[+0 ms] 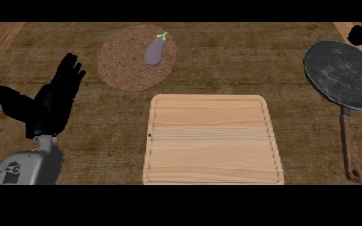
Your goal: Pick the cupcake from the cutting board and place it in the pan
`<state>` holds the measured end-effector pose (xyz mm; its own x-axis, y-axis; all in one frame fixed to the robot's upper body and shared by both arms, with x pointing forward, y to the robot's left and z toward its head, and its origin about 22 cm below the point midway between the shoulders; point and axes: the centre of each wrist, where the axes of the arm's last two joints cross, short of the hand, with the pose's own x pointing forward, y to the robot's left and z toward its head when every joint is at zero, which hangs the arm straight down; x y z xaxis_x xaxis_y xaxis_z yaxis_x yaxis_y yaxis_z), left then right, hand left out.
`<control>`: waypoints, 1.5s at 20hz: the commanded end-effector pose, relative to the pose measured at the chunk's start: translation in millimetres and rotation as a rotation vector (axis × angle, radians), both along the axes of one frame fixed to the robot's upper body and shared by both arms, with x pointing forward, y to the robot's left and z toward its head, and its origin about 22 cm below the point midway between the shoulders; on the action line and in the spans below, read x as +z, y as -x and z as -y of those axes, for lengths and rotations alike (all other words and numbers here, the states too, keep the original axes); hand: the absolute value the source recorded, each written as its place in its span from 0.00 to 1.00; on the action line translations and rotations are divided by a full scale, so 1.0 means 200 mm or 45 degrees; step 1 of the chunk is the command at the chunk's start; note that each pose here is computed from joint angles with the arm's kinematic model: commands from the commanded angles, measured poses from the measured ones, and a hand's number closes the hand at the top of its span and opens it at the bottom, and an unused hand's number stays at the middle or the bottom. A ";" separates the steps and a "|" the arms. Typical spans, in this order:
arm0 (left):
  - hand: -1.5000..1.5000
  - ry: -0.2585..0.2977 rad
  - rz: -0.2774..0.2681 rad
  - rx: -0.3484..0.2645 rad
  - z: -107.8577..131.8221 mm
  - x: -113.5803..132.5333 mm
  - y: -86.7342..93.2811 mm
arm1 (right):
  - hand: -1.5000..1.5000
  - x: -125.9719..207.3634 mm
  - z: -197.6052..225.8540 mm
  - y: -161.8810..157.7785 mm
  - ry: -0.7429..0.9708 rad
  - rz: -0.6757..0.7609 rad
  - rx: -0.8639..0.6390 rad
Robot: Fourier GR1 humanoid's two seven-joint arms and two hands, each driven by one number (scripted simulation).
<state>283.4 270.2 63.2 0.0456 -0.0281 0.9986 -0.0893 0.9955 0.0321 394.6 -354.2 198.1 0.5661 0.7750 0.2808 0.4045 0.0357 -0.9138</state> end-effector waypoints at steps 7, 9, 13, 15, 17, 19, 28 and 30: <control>0.50 -0.014 0.002 -0.034 -0.01 0.01 0.02 | 1.00 -0.35 0.44 0.08 -0.089 0.009 0.084; 0.50 -0.002 0.019 -0.038 0.06 0.01 0.01 | 1.00 -0.50 0.42 0.11 -0.103 -0.050 0.140; 0.50 0.008 0.012 -0.056 0.01 0.03 -0.04 | 1.00 -0.58 0.44 0.09 -0.091 -0.085 0.100; 0.50 0.005 0.009 -0.061 0.05 -0.01 0.04 | 1.00 -0.56 0.48 0.10 -0.104 -0.193 0.033; 0.50 -0.006 0.018 -0.033 0.06 0.04 -0.06 | 1.00 -0.65 0.48 0.13 -0.319 -0.113 -0.098; 0.50 -0.019 0.022 -0.035 0.02 0.01 -0.08 | 0.00 -0.69 0.48 0.14 -0.382 -0.156 -0.126; 0.50 -0.013 0.031 -0.050 0.05 0.04 0.03 | 0.00 -0.66 0.62 0.22 -0.519 0.064 0.005; 0.50 0.009 -0.002 -0.024 -0.03 0.03 0.00 | 0.00 -0.69 0.66 0.27 -0.552 0.225 0.021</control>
<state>282.6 263.7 63.2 0.0337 -0.0325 0.9989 -0.0602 0.9976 0.0345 347.7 -477.8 62.7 0.5568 0.6067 0.5674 0.4206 0.3831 -0.8224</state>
